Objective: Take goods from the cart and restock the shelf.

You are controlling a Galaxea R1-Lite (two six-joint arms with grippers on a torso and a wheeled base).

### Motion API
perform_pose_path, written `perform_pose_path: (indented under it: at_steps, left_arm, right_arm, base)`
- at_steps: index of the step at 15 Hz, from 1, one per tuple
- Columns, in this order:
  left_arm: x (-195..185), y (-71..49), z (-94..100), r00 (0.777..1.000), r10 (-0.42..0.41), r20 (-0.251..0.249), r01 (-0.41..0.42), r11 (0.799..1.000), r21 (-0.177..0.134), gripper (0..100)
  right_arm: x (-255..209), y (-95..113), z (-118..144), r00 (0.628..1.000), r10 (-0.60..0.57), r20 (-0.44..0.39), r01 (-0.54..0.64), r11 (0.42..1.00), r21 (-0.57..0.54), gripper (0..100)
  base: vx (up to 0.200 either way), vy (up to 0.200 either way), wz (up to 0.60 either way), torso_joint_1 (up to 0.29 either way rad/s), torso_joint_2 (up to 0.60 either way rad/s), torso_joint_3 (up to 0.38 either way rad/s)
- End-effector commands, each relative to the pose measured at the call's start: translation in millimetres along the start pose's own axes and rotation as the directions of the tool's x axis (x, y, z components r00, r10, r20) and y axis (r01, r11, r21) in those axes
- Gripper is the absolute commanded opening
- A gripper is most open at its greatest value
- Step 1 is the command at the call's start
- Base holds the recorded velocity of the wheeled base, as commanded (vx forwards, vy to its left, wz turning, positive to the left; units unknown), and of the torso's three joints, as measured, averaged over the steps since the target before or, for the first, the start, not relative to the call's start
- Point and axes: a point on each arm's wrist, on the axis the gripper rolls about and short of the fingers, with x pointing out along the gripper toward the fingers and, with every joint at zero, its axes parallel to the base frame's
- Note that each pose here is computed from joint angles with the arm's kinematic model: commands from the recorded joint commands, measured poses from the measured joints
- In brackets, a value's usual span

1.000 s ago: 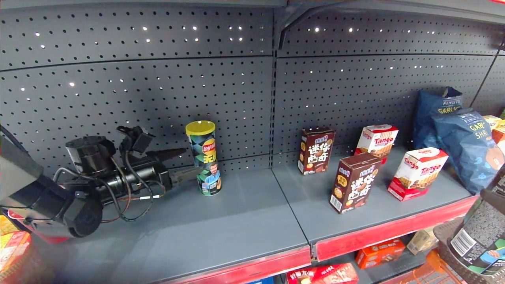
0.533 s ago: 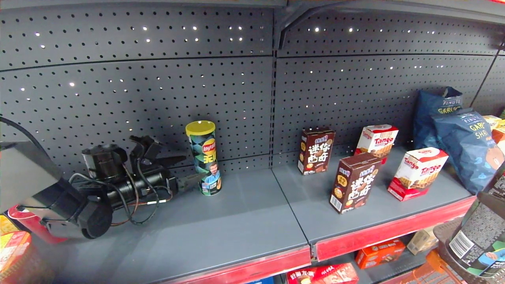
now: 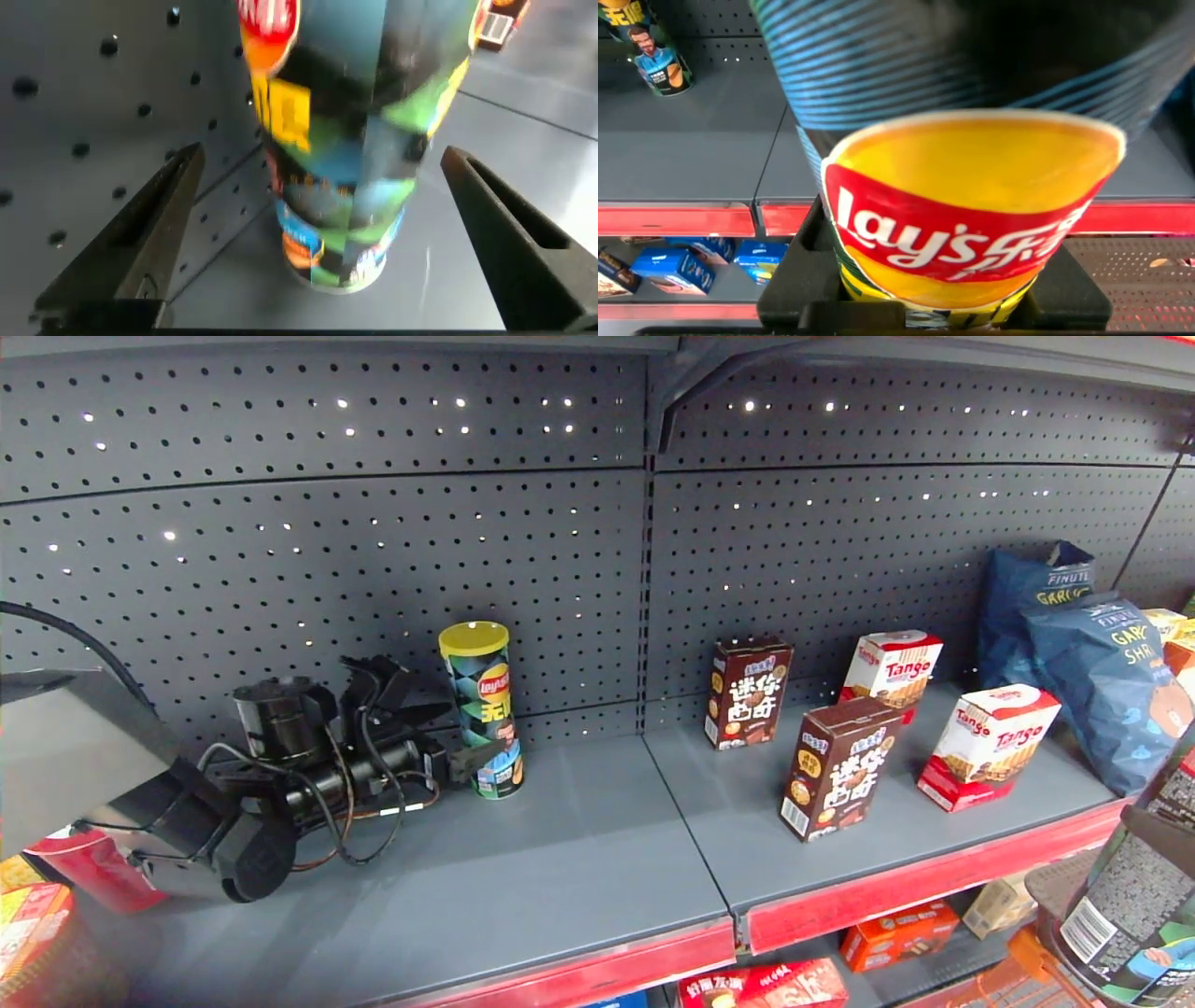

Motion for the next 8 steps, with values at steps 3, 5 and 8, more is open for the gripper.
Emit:
perform_pose_path:
  at_steps: [3,5,8]
  left_arm:
    - [12.3,-4.1,10.0,1.0,0.002,0.001,-0.002,1.0,0.006,100]
    - [15.4,-3.9,13.3,1.0,0.006,0.007,-0.006,1.0,0.011,100]
    - [27.2,-3.0,18.3,1.0,-0.007,0.014,0.007,1.0,0.016,100]
  right_arm:
    - [-0.1,-0.1,0.2,1.0,0.0,0.001,0.0,1.0,-0.001,0]
    - [-0.1,-0.2,0.2,1.0,-0.001,0.001,0.001,1.0,-0.001,0]
    - [-0.1,-0.4,-0.3,1.0,-0.004,-0.001,0.004,1.0,0.001,0]
  base:
    - [0.0,0.0,0.0,0.0,0.0,0.0]
    - [0.0,0.0,0.0,0.0,0.0,0.0]
    - [0.0,0.0,0.0,0.0,0.0,0.0]
